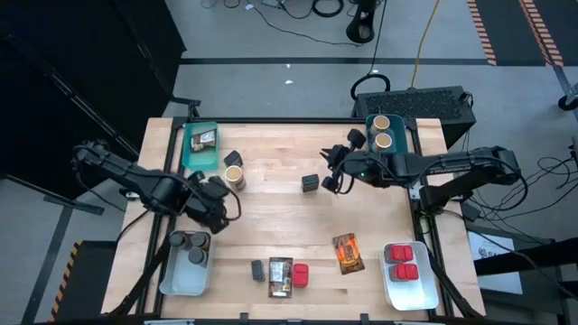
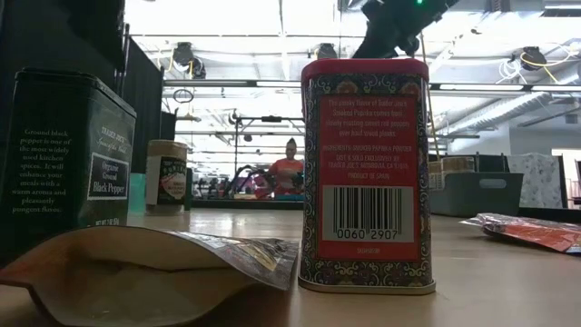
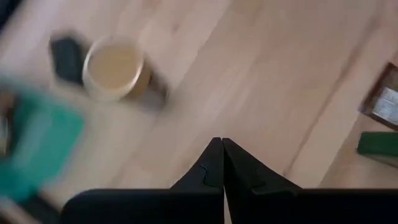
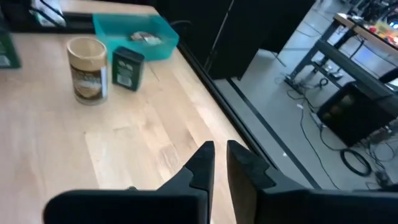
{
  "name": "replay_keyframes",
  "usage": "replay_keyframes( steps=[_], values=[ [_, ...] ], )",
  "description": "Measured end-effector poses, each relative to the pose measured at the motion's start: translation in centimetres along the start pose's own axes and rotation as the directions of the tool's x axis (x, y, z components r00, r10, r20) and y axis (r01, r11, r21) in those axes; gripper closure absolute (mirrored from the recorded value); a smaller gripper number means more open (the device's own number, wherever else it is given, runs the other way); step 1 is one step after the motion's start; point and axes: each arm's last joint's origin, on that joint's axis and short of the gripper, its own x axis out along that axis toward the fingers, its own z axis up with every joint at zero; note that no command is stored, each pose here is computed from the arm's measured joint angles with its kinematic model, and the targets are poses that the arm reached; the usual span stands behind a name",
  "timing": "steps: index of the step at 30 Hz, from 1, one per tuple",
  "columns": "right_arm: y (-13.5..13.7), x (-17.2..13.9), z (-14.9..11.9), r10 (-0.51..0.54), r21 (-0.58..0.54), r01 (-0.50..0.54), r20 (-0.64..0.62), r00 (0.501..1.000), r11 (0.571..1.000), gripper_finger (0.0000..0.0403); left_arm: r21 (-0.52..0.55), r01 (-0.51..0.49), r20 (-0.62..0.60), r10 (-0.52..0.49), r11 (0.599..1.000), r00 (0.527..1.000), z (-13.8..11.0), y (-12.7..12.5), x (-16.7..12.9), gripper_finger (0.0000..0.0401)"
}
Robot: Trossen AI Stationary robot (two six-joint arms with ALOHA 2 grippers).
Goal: Sort spices by type
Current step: Put the brown seasoning bottle into the dark green bin
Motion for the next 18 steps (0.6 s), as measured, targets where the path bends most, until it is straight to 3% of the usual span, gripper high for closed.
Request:
replay_keyframes(
  steps=[3,7,18],
  values=[
    [0.0,0.1,-0.1,-0.003,0.001,0.003,-0.006,1.000,1.000,0.0380,-0.165,-0.052,-0.090,0.038,0.985,0.995,-0.4,0.6,0.1,0.0401],
    [0.0,0.1,-0.2,-0.002,0.010,0.003,-0.019,1.000,1.000,0.0379,-0.335,-0.143,-0.215,0.073,0.931,0.974,-1.0,1.3,0.1,0.0401],
    [-0.1,0.0,-0.8,-0.006,-0.022,0.005,-0.068,0.998,1.000,0.0379,-0.373,-0.158,-0.280,0.051,0.914,0.959,-1.3,1.4,0.0,0.0387]
  ],
)
